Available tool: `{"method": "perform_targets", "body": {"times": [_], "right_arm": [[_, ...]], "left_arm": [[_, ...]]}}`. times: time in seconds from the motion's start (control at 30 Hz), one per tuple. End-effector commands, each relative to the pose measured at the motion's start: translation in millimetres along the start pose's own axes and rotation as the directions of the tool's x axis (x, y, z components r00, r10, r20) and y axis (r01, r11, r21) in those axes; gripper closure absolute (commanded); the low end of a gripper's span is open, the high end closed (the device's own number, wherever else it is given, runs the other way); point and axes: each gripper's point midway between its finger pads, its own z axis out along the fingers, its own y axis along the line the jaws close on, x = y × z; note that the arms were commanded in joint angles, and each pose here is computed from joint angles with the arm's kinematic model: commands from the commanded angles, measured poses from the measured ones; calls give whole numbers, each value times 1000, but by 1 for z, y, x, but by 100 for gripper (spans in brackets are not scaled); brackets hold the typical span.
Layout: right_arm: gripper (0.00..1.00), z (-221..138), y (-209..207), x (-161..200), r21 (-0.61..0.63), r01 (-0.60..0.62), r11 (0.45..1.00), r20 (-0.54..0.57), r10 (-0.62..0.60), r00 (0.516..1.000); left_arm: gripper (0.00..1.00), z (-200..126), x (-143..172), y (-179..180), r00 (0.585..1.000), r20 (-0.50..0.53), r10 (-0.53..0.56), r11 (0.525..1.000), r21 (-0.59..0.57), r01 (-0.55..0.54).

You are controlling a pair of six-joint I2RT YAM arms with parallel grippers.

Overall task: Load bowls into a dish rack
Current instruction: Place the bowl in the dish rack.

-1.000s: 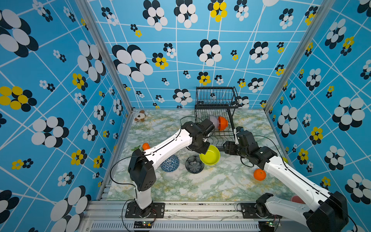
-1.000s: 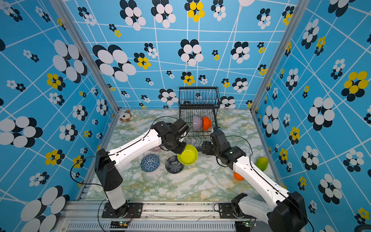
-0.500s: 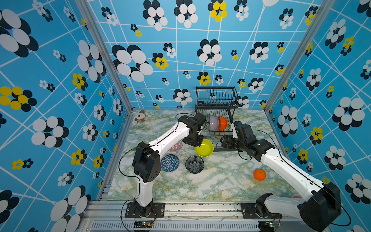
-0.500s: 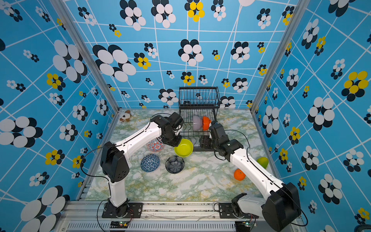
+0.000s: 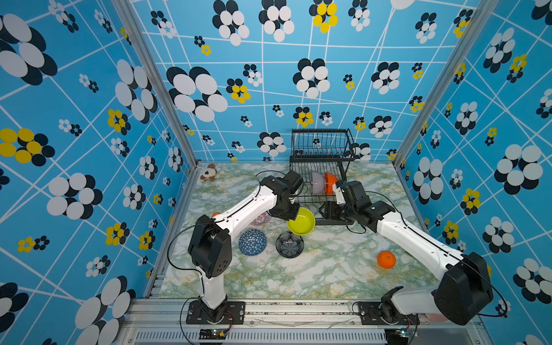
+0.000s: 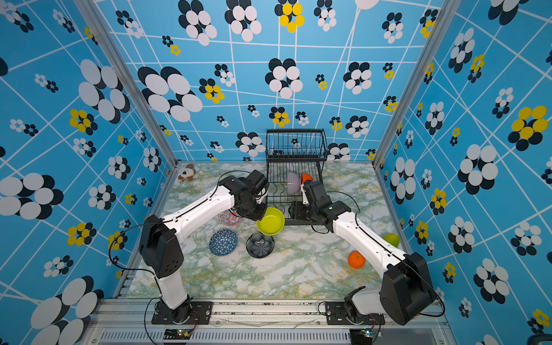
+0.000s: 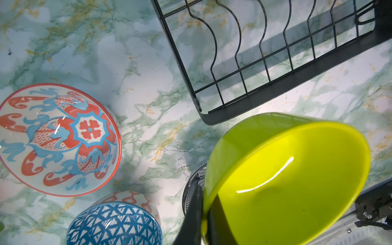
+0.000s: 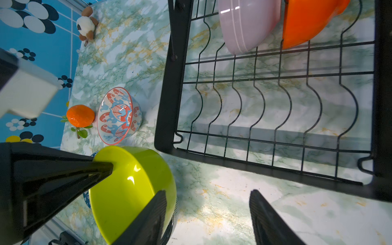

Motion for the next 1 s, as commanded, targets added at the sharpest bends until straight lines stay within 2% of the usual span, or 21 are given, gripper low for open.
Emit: {"method": "perform_targets", "body": {"times": [0.0, 0.33, 0.97], "right_arm": [[35, 3, 17, -4, -48, 0, 999, -5, -1, 1000], [38, 18, 33, 9, -69, 26, 997, -68, -31, 997], [74, 31, 35, 22, -45, 55, 997, -143, -61, 988]], "left_arm": [[100, -9, -1, 5, 999, 31, -22, 1000, -1, 23], [100, -11, -2, 7, 999, 40, -27, 1000, -5, 28], [100, -12, -3, 8, 998, 42, -38, 999, 2, 38]]}}
